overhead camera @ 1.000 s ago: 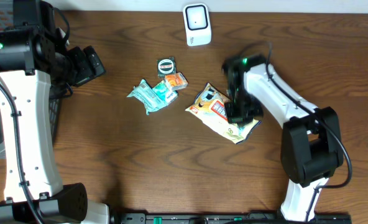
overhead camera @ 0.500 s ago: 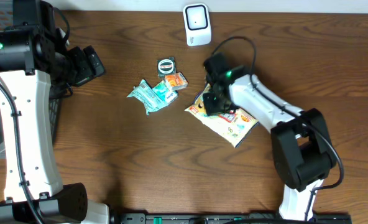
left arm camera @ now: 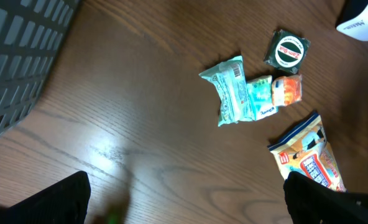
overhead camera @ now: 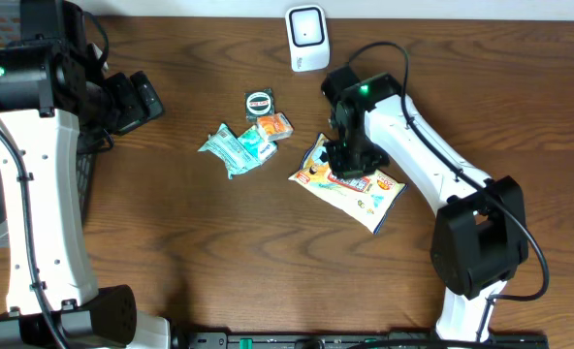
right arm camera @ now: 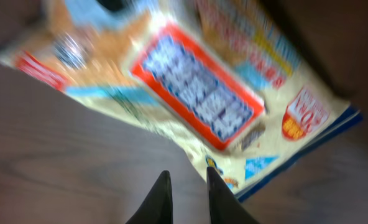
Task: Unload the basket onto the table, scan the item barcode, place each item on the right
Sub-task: 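Lift the yellow bag and turn it over with the right gripper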
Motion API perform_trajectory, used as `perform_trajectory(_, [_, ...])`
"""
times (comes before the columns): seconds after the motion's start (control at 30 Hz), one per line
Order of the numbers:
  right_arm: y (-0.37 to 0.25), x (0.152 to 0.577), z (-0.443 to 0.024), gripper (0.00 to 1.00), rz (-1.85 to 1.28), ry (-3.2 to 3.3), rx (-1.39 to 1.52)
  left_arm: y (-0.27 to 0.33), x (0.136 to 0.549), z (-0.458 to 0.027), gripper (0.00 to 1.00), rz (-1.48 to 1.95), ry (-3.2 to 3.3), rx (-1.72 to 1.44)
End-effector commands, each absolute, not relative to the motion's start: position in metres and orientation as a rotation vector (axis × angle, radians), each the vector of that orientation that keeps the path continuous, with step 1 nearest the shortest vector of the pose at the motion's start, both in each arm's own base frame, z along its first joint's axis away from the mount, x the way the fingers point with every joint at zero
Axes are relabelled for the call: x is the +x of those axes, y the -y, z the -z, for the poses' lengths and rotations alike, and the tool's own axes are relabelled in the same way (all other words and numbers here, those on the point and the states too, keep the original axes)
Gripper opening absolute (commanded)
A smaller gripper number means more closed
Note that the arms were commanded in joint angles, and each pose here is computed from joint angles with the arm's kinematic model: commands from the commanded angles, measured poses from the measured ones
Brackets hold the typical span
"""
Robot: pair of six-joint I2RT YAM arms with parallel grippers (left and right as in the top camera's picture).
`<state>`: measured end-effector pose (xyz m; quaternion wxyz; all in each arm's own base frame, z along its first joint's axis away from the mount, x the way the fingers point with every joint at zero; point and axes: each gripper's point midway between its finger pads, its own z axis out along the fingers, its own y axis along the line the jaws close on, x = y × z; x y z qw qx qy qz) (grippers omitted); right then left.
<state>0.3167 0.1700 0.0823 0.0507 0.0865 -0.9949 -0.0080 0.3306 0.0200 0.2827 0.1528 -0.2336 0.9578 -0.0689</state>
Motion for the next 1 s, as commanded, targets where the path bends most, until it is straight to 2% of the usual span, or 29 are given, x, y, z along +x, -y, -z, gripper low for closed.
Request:
perform_trajectory(0.0, [-0.153, 0.298, -0.061, 0.12, -0.073, 2.958, 0.292, -0.022, 0.329, -0.287, 0.98, 0.191, -2.734, -0.668])
perform_trajectory(0.07, [-0.144, 0.292, -0.040, 0.14, -0.122, 2.958, 0.260, -0.022, 0.329, -0.287, 0.97, 0.191, -2.734, -0.668])
perform_trajectory(0.17, [-0.136, 0.284, -0.016, 0.03, -0.162, 2.962, 0.195, -0.022, 0.329, -0.287, 0.98, 0.191, -2.734, -0.668])
perform_trajectory(0.27, [-0.120, 0.283, -0.012, 0.03, -0.277, 2.971, 0.093, -0.022, 0.329, -0.287, 0.98, 0.191, -2.734, -0.668])
perform_trajectory(0.37, [-0.112, 0.291, -0.030, 0.08, -0.313, 2.962, 0.107, -0.022, 0.329, -0.287, 0.98, 0.191, -2.734, -0.668])
perform_trajectory(0.43, [-0.112, 0.298, -0.048, 0.16, -0.303, 2.959, 0.152, -0.022, 0.329, -0.287, 0.98, 0.191, -2.734, -0.668])
perform_trajectory(0.5, [-0.119, 0.305, -0.062, 0.30, -0.263, 2.972, 0.204, -0.022, 0.329, -0.287, 0.97, 0.191, -2.734, -0.668])
perform_trajectory(0.6, [-0.155, 0.312, -0.078, 0.64, -0.056, 2.991, 0.397, -0.022, 0.329, -0.287, 0.98, 0.191, -2.734, -0.668])
perform_trajectory(0.67, [-0.168, 0.310, -0.079, 0.84, -0.059, 2.991, 0.511, -0.022, 0.329, -0.287, 0.98, 0.191, -2.734, -0.668])
perform_trajectory(0.73, [-0.172, 0.307, -0.075, 0.94, -0.204, 2.988, 0.644, -0.022, 0.329, -0.287, 0.98, 0.191, -2.734, -0.668])
perform_trajectory(0.8, [-0.174, 0.308, -0.071, 0.99, -0.370, 2.998, 0.746, -0.022, 0.329, -0.287, 0.98, 0.191, -2.734, -0.668])
perform_trajectory(0.87, [-0.178, 0.311, -0.066, 0.99, -0.574, 3.013, 0.873, -0.022, 0.329, -0.287, 0.98, 0.191, -2.734, -0.668])
perform_trajectory(0.97, [-0.191, 0.309, -0.054, 0.99, -0.723, 3.029, 1.007, -0.022, 0.329, -0.287, 0.97, 0.191, -2.734, -0.668])
